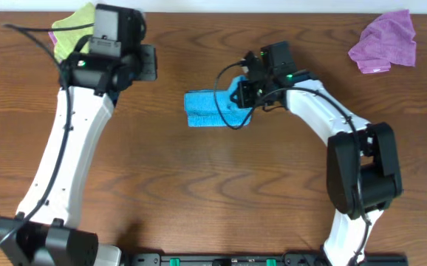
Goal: Fold the cloth
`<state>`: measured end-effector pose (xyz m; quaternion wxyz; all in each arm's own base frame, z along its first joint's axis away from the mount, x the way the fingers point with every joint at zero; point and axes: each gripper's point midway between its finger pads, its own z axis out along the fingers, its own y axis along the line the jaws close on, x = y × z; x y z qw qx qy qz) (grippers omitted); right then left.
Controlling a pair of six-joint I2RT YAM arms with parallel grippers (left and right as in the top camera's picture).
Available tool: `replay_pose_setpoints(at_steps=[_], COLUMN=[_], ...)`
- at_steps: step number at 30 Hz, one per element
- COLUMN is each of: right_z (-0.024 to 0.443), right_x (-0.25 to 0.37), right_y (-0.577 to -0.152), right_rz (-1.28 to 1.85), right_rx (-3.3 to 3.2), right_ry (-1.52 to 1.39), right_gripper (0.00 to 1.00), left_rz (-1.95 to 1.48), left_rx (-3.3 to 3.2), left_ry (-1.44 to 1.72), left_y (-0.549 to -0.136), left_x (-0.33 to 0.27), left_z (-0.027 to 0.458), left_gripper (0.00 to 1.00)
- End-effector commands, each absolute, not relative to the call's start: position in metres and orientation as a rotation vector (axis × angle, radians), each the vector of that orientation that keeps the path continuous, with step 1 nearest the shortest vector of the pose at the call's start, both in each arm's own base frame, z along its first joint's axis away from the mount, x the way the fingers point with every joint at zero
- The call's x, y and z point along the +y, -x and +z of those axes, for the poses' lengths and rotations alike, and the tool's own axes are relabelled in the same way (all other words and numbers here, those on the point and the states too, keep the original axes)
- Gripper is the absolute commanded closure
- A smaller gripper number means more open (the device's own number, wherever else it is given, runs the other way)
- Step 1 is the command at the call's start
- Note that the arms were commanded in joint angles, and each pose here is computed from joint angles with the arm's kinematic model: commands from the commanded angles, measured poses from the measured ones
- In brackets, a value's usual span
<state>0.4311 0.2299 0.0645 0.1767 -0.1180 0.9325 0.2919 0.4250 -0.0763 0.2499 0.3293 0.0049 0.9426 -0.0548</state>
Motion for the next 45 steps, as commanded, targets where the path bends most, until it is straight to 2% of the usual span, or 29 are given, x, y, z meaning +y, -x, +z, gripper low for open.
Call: replay_pose_setpoints(at_steps=[1, 15, 23, 40, 41, 43, 44, 45], right_z=[0.073, 0.024, 0.032, 0.026, 0.025, 0.025, 0.026, 0.028], right_x=[0.255, 0.286, 0.299, 0.301, 0.302, 0.304, 0.308, 0.313], right_y=[-0.426, -0.406, -0.415, -0.402, -0.401, -0.399, -0.397, -0.394], right_rz=[0.820, 0.780, 0.862, 0.865, 0.867, 0.870, 0.885, 0.907], right_rx=[2.607, 2.689, 2.628, 2.671, 2.673, 2.673, 2.669, 2.658], right_ry=[0.400, 0.478, 0.449, 0.482, 0.486, 0.494, 0.507, 0.534], right_gripper=[0.99, 0.99, 0.99, 0.99, 0.95, 0.64, 0.57, 0.54], left_rz=[-0.123, -0.183, -0.181, -0.182, -0.182, -0.181, -0.181, -0.181], left_rx=[2.509, 2.545, 2.542, 2.542, 2.542, 2.542, 2.541, 2.541], left_ry=[0.022, -0.017, -0.021, -0.021, -0.021, -0.021, -0.021, -0.021], left_y=[-0.420, -0.414, -0.415, -0.415, -0.415, -0.415, -0.415, -0.415], left_x=[-0.065, -0.071, -0.071, -0.071, -0.071, -0.071, -0.071, -0.071], left_z=[0.243, 0.237, 0.237, 0.237, 0.237, 0.237, 0.237, 0.237], left_gripper=[0.94, 0.94, 0.94, 0.94, 0.94, 0.94, 0.94, 0.94])
